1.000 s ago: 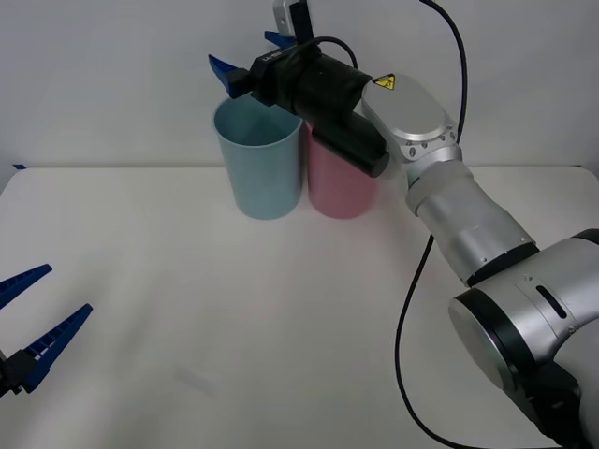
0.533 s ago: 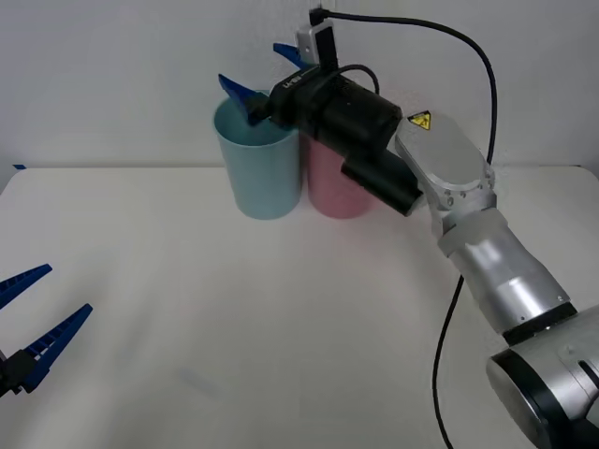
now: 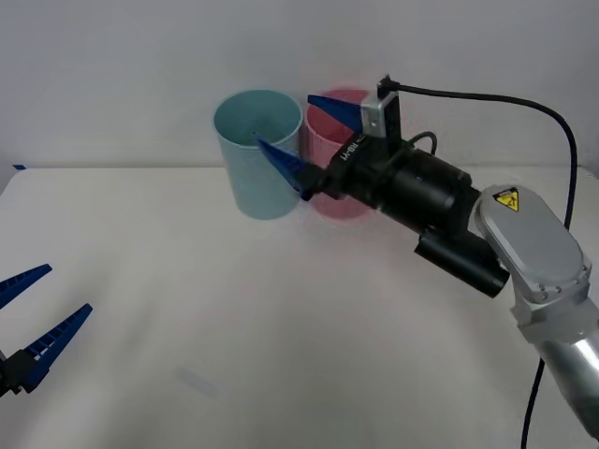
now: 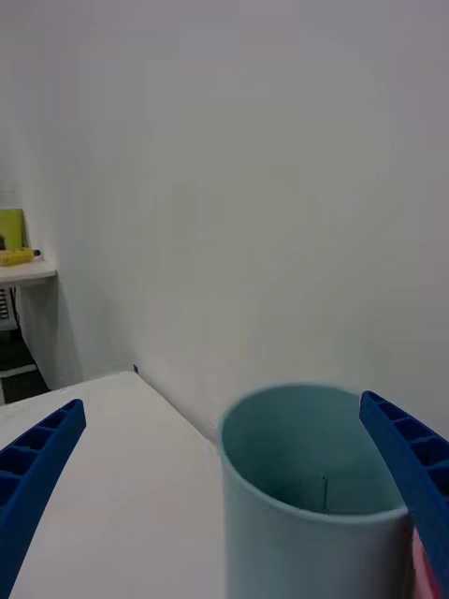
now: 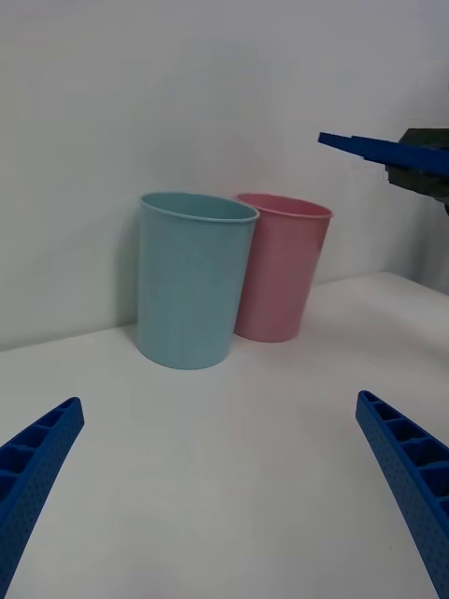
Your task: Grasp the object on the table and drop it into the matching bin: aluminum can to the light blue bin, PET bottle to the pink bin.
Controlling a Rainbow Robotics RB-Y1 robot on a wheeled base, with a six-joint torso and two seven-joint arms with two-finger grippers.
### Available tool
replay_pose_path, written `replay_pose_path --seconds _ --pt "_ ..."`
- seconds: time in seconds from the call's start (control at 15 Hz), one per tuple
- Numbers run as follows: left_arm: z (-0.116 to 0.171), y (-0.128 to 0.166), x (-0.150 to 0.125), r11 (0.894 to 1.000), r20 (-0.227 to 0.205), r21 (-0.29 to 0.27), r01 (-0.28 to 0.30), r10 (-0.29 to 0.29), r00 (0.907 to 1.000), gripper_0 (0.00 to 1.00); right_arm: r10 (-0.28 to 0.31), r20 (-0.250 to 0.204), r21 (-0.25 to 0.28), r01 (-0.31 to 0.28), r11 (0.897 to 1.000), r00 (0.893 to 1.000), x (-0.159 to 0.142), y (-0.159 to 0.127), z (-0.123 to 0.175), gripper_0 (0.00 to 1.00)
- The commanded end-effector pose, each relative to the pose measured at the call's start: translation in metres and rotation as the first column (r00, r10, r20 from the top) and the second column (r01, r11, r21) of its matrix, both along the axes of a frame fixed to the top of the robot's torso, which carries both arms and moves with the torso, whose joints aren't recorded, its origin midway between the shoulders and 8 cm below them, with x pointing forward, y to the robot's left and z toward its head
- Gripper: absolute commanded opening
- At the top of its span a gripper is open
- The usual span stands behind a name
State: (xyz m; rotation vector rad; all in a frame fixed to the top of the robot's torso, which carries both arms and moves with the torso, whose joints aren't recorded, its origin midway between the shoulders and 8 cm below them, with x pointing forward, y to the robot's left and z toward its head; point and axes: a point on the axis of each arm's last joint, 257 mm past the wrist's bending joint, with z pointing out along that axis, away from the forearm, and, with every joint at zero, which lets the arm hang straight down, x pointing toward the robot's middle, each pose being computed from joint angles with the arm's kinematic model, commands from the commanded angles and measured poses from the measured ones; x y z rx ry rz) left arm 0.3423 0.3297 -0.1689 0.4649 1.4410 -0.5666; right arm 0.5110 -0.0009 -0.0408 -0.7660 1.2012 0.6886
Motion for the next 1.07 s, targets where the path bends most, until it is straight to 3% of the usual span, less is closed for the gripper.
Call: replay_pose_path --seconds 0.07,0.47,0.6,0.67,0.87,1.07 --pt "0.000 0.000 0.000 1.000 0.000 0.000 0.000 0.000 1.0000 1.00 0.028 -0.012 -0.015 -0.028 0.999 1.000 -0.036 -0.027 -0.014 1.00" --pt "0.000 0.000 0.000 1.000 0.000 0.000 0.000 0.000 1.0000 1.00 0.077 -0.067 -0.091 -0.083 0.992 0.995 -0.087 -0.093 -0.058 1.00" --pt "0.000 0.000 0.000 1.000 0.000 0.000 0.000 0.000 1.0000 1.00 0.071 -0.035 -0.137 -0.075 0.988 0.997 -0.101 -0.117 -0.071 1.00" --pt "0.000 0.000 0.000 1.000 0.000 0.000 0.000 0.000 1.0000 1.00 0.080 -0.042 -0.147 -0.085 0.985 0.996 -0.110 -0.125 -0.078 1.00" --pt "0.000 0.000 0.000 1.000 0.000 0.000 0.000 0.000 1.0000 1.00 0.082 -0.104 -0.160 -0.099 0.982 0.991 -0.142 -0.161 -0.102 1.00" --pt "0.000 0.000 0.000 1.000 0.000 0.000 0.000 0.000 1.0000 1.00 0.020 -0.167 -0.167 -0.048 0.985 0.986 -0.167 -0.205 -0.121 1.00"
